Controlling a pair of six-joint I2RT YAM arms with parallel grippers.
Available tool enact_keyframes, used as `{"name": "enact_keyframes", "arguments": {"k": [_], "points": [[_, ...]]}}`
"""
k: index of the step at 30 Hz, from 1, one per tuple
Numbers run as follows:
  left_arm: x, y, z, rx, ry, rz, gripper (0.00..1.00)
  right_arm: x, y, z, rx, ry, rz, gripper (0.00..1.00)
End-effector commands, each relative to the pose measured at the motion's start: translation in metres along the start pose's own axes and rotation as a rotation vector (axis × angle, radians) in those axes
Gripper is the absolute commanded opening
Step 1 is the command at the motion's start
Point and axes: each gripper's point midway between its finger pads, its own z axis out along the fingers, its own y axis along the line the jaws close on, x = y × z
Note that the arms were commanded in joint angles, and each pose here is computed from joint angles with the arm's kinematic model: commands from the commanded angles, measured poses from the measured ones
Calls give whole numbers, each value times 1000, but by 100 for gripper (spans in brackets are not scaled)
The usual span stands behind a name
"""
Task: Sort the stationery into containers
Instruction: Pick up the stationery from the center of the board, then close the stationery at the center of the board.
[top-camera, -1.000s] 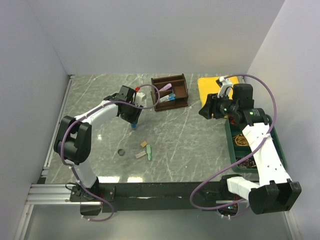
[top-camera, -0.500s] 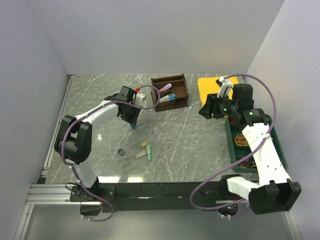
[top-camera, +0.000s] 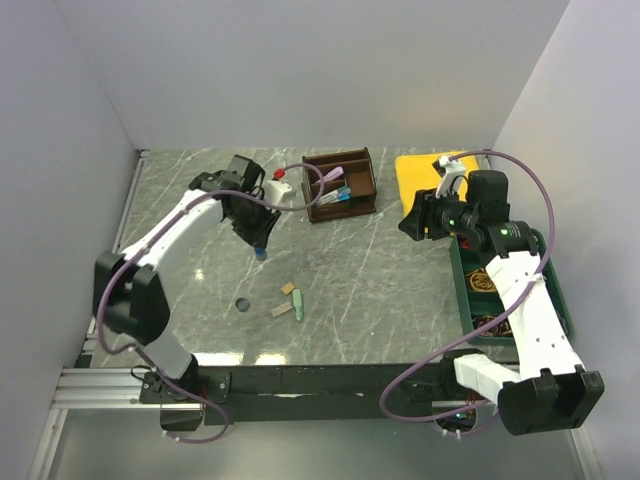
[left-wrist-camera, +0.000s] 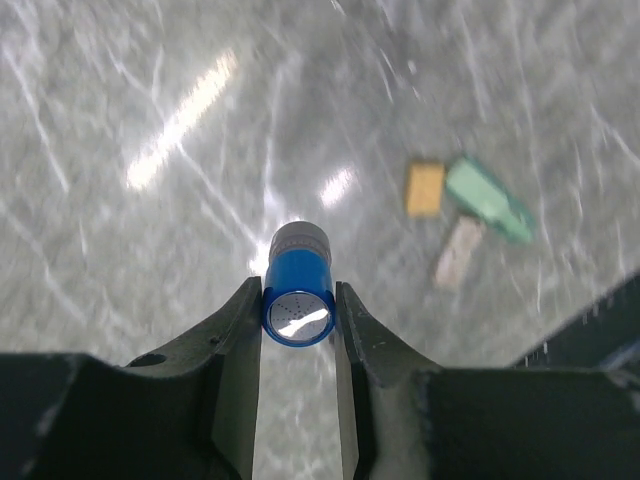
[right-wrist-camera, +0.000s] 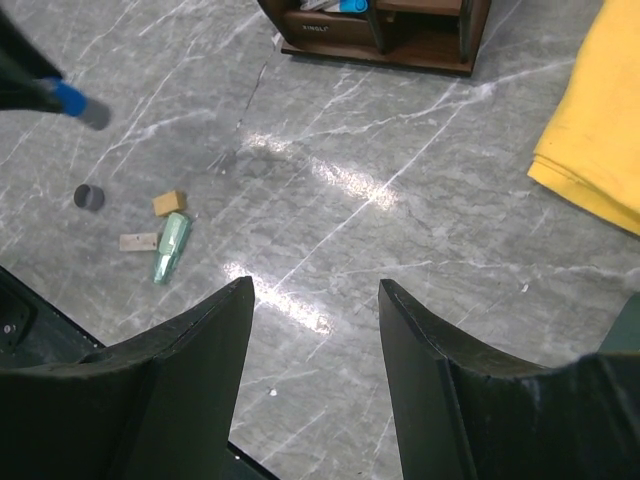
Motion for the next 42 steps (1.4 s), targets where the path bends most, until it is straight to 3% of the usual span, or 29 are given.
{"name": "enact_keyframes", "arguments": {"k": [1,13,26,42], "points": [[34,-18,-45,-1,43,64,1,-7,4,-5,-1,-46,-45,61],[101,-33,-41,-29,80,11,1,-4,7,-4,-18,-39,-28,60],[107,-27,-15,-58,11,18,1,-6,7,-4,-18,-34,-21,60],[125,-28,4,-43,47,20,1,-3,5,-3,-5,-30,-26,60]]}}
